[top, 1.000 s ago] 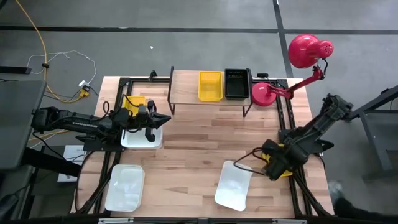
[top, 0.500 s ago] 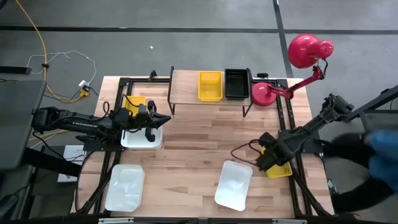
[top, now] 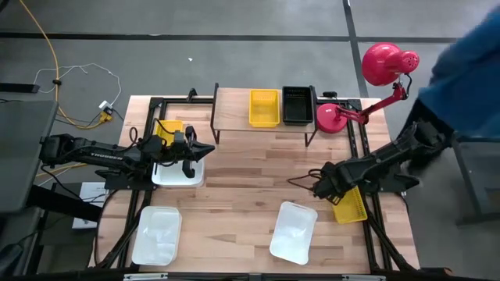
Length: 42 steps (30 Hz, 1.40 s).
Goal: Stack baskets on shelf by color
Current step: Stack the right yellow bin on the other yellow bin on the shelf
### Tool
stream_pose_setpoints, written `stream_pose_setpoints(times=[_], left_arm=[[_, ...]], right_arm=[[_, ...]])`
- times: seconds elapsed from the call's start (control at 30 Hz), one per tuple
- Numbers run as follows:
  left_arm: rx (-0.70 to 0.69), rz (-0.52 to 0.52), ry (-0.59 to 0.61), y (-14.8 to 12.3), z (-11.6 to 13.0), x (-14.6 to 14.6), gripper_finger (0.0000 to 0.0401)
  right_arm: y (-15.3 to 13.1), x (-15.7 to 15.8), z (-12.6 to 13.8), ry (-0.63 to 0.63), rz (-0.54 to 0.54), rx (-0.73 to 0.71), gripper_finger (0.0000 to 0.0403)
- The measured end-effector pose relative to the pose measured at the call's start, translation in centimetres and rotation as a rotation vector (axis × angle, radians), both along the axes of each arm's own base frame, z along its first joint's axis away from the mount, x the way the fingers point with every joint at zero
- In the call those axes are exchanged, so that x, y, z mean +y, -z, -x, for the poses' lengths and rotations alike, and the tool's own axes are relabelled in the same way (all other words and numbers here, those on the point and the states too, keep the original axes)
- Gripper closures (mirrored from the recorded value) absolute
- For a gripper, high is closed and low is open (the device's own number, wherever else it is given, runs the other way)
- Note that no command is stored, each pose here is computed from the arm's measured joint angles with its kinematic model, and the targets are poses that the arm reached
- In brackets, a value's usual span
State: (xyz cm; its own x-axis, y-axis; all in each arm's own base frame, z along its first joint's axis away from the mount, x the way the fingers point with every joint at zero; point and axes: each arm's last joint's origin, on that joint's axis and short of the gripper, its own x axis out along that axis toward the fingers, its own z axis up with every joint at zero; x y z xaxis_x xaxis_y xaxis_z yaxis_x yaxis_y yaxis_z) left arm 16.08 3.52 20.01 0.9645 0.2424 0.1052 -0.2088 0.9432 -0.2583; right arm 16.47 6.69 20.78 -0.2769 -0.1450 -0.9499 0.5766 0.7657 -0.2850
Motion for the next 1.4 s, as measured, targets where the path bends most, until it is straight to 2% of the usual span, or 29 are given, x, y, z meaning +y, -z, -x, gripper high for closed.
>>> stream_pose_setpoints(times=[0.37, 0.6, 0.8, 0.87, 1.0, 1.07, 1.17, 1.33, 1.4], left_arm=[[0.0, 0.0, 0.0, 0.0, 0.0, 0.0, 0.0401], [0.0, 0.0, 0.0, 0.0, 0.0, 0.0, 0.0401], [0.0, 0.0, 0.0, 0.0, 0.0, 0.0, 0.0401], [0.001, 0.0, 0.0, 0.0, 0.0, 0.0, 0.0401], [0.001, 0.0, 0.0, 0.0, 0.0, 0.0, 0.0401], [0.001, 0.0, 0.0, 0.0, 0.0, 0.0, 0.0401], [0.001, 0.0, 0.0, 0.0, 0.0, 0.0, 0.0401], [0.012, 0.003, 0.0, 0.1, 0.0, 0.0, 0.0401], [0.021, 0.006, 0.001, 0.2, 0.0, 0.0, 0.0401]], right_arm=[[0.2, -0.7, -1.0, -0.179, -0.109, -0.029, 0.0201], [0.2, -1.2, -1.2, -0.188, -0.119, -0.025, 0.0214], [1.3, -1.5, -1.9, -0.184, -0.113, 0.038, 0.0215], [1.7, -1.7, -2.2, -0.143, -0.113, 0.066, 0.0215], [1.6, -1.7, -1.8, -0.039, -0.196, 0.125, 0.0215], [1.1, -1.3, -1.5, 0.004, -0.227, 0.115, 0.0215], [-0.2, -0.6, -1.1, 0.075, -0.214, 0.05, 0.0215], [-1.4, 1.5, -0.6, 0.445, -0.145, -0.074, 0.0215], [-1.4, 2.7, -0.5, 0.539, -0.15, -0.112, 0.0215]])
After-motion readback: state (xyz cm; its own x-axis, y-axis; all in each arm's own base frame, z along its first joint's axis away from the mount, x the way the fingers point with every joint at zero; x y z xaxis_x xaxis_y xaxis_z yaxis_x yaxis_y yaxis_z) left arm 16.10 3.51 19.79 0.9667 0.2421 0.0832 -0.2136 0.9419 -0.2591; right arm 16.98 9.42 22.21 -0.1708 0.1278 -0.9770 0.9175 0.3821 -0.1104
